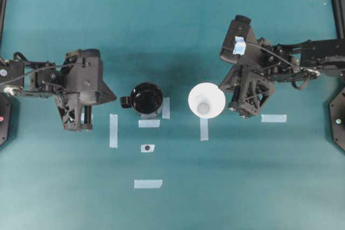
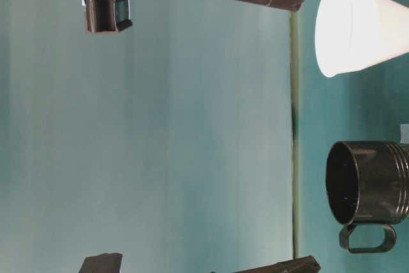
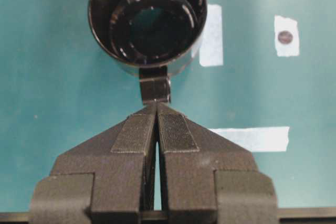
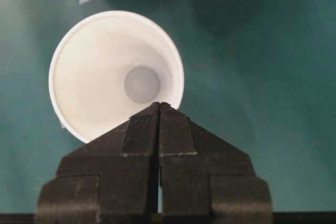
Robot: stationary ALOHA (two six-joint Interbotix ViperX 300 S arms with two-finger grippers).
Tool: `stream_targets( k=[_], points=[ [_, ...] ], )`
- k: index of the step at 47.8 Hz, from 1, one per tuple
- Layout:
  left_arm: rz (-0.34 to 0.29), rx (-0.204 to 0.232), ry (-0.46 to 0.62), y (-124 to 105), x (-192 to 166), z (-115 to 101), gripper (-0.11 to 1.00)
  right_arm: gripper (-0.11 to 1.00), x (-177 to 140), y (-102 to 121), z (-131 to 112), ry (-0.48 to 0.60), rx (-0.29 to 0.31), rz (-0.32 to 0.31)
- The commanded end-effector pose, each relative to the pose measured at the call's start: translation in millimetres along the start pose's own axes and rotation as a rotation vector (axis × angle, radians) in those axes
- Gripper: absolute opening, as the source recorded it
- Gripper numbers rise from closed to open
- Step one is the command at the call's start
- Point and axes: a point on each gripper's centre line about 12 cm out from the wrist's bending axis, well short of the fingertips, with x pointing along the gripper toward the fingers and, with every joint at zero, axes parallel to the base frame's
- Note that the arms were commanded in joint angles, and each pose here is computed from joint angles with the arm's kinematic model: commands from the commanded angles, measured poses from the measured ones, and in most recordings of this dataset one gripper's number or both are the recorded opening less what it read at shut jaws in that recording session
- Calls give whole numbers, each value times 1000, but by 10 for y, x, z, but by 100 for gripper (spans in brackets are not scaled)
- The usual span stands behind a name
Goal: Holding the cup holder with the left arm, the right arm places the cup into the cup holder.
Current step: 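Open both grippers and lower them around holder handle and cup rim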
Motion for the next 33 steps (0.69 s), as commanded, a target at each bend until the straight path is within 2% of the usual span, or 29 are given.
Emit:
stream_targets(
  k=[1, 25, 33],
  points=[
    [5, 4, -38, 14, -33, 107, 3, 0, -56, 5, 111, -36, 4, 3],
    [5, 4, -38, -3, 30, -44, 3, 0, -41, -28, 102, -35, -2, -9],
    [7, 5, -52, 0, 18, -25, 3, 7, -43, -25, 113, -41, 0, -8]
  ],
)
